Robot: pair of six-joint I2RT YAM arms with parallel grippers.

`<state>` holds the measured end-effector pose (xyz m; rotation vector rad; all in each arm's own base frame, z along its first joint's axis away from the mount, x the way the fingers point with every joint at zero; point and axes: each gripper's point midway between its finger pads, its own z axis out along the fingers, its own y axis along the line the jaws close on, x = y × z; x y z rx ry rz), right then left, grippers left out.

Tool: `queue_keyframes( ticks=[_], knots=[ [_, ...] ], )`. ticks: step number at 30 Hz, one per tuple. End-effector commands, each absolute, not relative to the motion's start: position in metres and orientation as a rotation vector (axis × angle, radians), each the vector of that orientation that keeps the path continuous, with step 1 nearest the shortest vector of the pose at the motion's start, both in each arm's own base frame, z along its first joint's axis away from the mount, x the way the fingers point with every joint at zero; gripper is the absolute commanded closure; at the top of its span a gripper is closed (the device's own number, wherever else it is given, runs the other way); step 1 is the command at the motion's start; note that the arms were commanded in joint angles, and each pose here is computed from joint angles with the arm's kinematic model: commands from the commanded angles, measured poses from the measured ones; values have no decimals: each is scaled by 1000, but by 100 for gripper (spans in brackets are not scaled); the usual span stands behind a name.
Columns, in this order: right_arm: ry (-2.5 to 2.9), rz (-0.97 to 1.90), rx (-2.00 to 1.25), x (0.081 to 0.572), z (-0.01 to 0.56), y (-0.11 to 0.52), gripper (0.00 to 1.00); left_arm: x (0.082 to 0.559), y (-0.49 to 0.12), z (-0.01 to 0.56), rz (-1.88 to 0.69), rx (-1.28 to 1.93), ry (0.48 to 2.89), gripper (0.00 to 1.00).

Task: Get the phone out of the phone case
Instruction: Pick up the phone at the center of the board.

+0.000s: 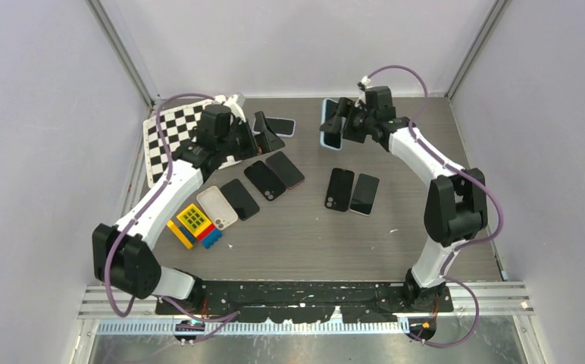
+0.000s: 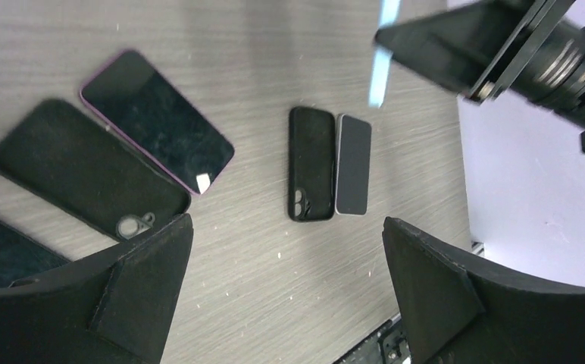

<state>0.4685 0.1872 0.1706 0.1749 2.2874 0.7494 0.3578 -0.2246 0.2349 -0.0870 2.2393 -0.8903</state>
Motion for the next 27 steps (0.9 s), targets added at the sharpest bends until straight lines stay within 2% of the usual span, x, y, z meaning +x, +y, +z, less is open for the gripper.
queue_keyframes(
  ticks=[1, 7, 11, 19, 27],
  knots=[
    [2057, 942, -89, 433, 250, 252, 64, 364, -209, 300, -820, 23, 1973, 0],
    [1958, 999, -278, 379, 276, 311, 62, 359, -202, 326, -806, 26, 1901, 0],
    [1929, 999, -352, 361, 282, 330, 63, 356, -215, 329, -900, 34, 1914, 7],
    [1899, 1012, -423, 346, 291, 351, 62, 356, -223, 309, -972, -70, 2018, 29],
    [1866, 1056, -481, 333, 300, 364, 62, 359, -228, 296, -1008, -130, 2066, 34]
  ],
)
